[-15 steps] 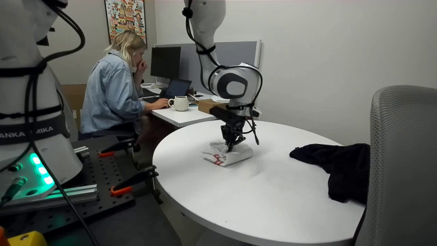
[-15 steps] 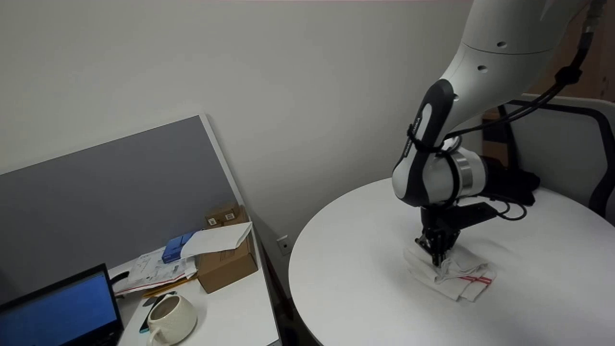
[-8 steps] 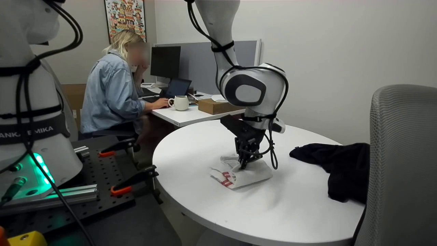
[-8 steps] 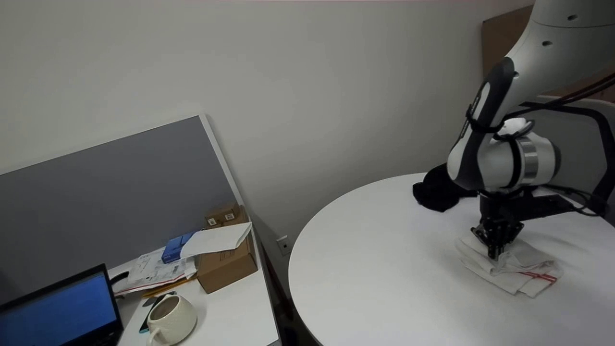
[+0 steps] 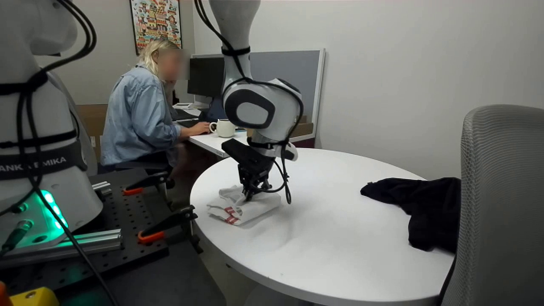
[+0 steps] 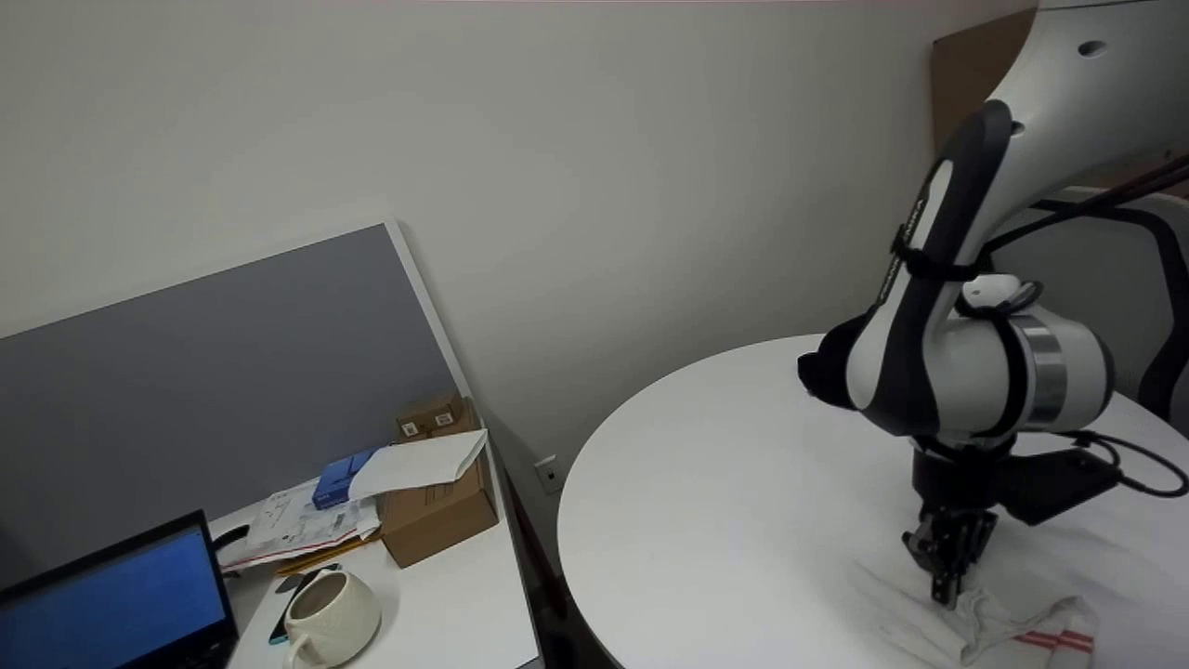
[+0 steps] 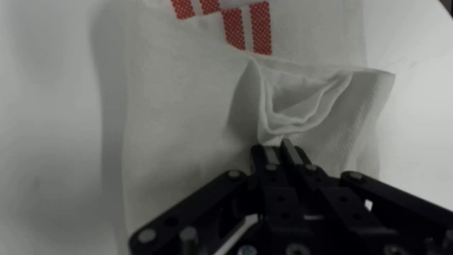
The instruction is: Wipe the table with the white towel
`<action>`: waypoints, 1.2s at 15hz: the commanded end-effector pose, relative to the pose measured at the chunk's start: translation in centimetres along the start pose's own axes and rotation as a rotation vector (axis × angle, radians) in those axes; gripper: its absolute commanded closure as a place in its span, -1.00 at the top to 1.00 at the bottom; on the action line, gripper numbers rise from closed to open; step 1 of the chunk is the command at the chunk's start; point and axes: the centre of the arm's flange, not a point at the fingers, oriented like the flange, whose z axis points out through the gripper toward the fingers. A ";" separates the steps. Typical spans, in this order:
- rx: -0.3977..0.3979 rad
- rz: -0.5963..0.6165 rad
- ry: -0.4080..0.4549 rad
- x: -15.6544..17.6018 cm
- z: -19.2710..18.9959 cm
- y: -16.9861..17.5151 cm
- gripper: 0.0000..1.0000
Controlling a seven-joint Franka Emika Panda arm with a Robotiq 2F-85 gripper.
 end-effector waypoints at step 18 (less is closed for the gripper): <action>-0.117 0.345 -0.076 10.1 -1.1 15.2 -0.97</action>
